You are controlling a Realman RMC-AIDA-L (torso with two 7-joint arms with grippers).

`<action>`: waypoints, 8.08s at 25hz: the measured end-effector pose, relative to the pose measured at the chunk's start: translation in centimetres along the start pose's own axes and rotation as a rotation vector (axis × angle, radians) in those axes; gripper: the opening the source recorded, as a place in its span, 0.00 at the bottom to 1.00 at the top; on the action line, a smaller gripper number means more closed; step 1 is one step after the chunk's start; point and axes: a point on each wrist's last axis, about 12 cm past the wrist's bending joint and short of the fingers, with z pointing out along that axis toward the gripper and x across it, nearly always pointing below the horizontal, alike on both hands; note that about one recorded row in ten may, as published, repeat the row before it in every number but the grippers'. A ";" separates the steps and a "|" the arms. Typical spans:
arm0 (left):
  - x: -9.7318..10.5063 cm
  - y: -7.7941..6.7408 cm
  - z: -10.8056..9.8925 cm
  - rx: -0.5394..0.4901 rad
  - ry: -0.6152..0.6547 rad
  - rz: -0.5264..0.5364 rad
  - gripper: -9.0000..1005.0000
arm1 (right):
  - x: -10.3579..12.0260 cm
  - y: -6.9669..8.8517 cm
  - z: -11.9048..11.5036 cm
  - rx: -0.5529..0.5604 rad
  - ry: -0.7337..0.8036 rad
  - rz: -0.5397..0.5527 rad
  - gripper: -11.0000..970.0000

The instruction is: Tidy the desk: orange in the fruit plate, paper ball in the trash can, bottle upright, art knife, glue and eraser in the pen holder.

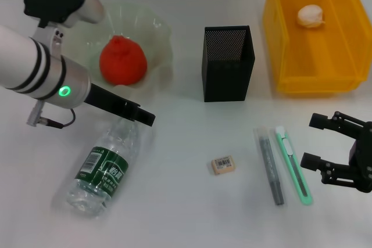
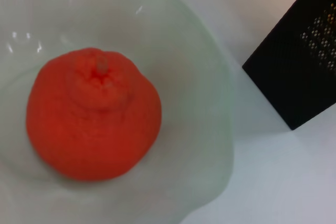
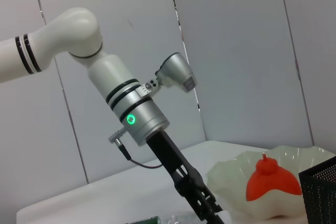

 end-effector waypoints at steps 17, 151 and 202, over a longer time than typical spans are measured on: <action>0.5 -2.3 0.3 0.017 -0.005 0.237 0.54 | -0.2 -0.1 -0.9 0.040 -0.032 0.016 0.88; 18.3 6.2 -3.0 0.552 -0.722 0.546 0.68 | -9.7 -1.8 19.1 0.427 1.265 0.081 0.49; 18.5 6.0 -2.5 0.532 -0.732 0.533 0.68 | -10.0 -9.4 13.8 0.175 -0.067 0.155 0.20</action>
